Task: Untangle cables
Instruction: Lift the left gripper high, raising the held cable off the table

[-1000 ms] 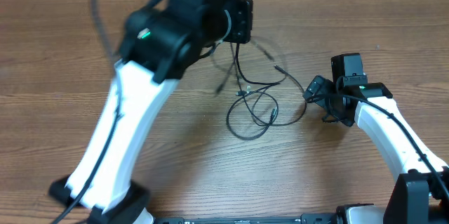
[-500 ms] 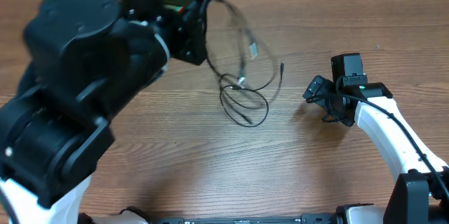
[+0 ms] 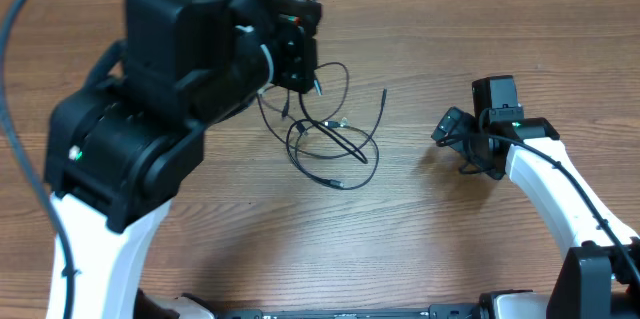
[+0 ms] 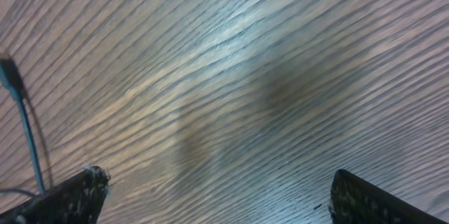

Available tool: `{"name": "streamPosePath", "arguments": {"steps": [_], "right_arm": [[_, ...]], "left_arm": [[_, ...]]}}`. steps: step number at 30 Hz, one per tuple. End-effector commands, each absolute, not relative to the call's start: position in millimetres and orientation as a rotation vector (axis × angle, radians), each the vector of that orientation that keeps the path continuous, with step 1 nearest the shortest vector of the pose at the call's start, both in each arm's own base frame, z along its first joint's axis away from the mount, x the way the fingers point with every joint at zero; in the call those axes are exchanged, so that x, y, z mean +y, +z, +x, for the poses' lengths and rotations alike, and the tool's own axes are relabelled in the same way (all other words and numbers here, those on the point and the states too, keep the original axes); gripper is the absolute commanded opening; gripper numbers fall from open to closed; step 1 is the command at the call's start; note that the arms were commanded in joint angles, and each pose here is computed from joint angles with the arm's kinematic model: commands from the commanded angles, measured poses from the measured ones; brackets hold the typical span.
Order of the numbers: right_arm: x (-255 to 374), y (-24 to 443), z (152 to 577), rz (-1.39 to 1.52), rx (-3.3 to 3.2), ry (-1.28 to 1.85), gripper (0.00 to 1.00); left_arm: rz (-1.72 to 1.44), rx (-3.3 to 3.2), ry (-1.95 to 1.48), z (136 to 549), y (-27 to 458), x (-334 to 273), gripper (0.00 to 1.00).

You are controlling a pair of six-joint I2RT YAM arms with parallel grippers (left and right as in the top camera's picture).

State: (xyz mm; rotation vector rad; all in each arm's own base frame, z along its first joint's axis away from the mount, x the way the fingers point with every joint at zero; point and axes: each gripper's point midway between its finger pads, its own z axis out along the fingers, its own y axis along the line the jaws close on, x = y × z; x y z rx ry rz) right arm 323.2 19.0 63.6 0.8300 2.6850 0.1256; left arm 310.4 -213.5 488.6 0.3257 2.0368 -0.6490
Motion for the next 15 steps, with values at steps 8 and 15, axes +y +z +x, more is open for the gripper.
{"name": "streamPosePath", "arguments": {"steps": [8,15], "right_arm": [[85.9,78.5,315.3,0.302,2.808,0.614,1.00],[143.0,121.9,309.9,-0.081,2.614,1.166,0.98]], "left_arm": [[0.863,2.100,-0.663,290.9,434.2,-248.5,0.04],[1.178,2.149,-0.655,257.8,397.7,-244.2,0.04]]}}
